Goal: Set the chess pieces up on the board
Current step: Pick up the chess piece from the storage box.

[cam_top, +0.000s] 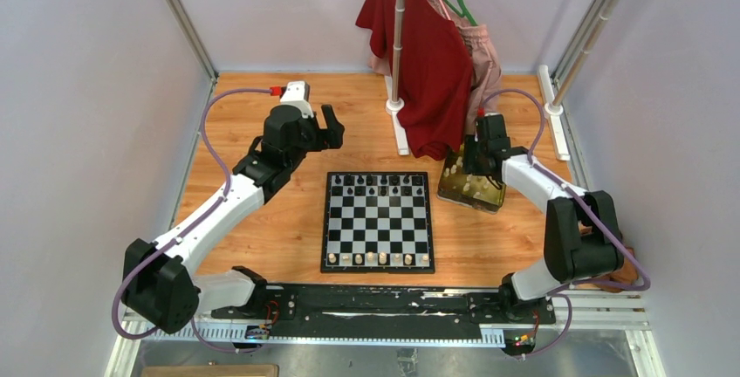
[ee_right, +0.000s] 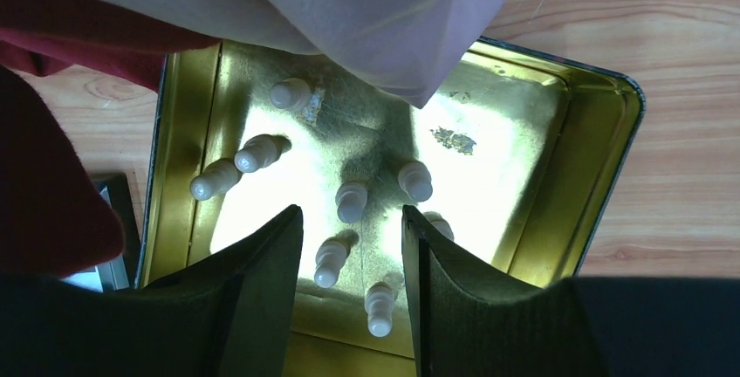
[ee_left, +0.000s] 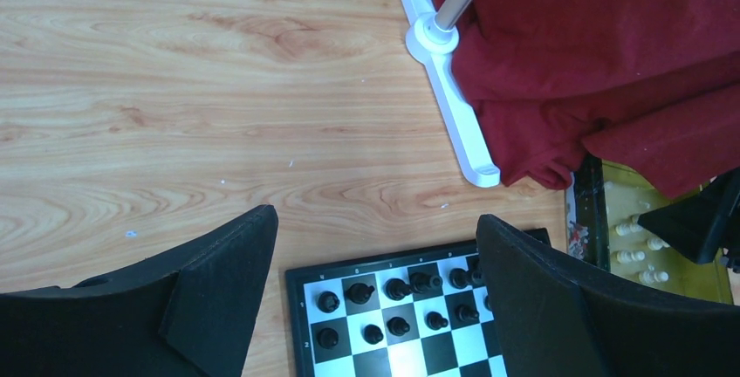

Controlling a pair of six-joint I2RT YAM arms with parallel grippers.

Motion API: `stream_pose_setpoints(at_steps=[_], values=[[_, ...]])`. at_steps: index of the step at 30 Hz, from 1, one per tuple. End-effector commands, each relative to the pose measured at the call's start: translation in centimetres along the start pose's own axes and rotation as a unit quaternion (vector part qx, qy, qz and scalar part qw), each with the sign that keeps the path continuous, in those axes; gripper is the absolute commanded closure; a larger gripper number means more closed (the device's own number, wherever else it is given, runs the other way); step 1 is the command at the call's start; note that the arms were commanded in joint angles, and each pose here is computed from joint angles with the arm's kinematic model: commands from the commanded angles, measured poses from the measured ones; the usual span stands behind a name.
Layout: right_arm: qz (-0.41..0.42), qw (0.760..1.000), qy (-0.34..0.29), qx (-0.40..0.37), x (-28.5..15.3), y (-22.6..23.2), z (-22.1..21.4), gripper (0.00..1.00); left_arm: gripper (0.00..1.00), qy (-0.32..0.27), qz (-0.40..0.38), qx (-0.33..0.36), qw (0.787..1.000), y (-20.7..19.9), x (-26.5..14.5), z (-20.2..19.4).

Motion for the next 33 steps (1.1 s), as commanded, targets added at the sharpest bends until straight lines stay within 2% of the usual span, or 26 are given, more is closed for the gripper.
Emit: stream_pose_setpoints(at_steps=[1,20,27,33], values=[[0.013,1.0,-0.004,0.015,0.4,0.1,0.2,0.51,0.1,-0.034,-0.01,0.005,0.999,-0.7,-0.5,1.9],[0.017,0.999,0.032,0.013,2.4,0.2,-1.5,0.6,0.1,-0.034,-0.008,0.005,0.999,-0.6,-0.6,1.5],[0.015,0.999,0.04,0.012,2.9,0.2,-1.8,0.68,0.1,-0.032,-0.01,0.007,0.999,-0.6,-0.5,1.3],[0.012,0.999,0.042,0.012,2.9,0.1,-1.9,0.82,0.1,-0.025,-0.023,0.009,0.999,-0.9,-0.3,1.1]])
Point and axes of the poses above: each gripper's point midway between its finger pads, its own x axis out along the fingers, its own y axis along the line the jaws close on, z = x × y, the point moved 9 cm from there along -x, back along the fingers, and after that the axes turned 3 degrees about x, right-handed, at the moved point
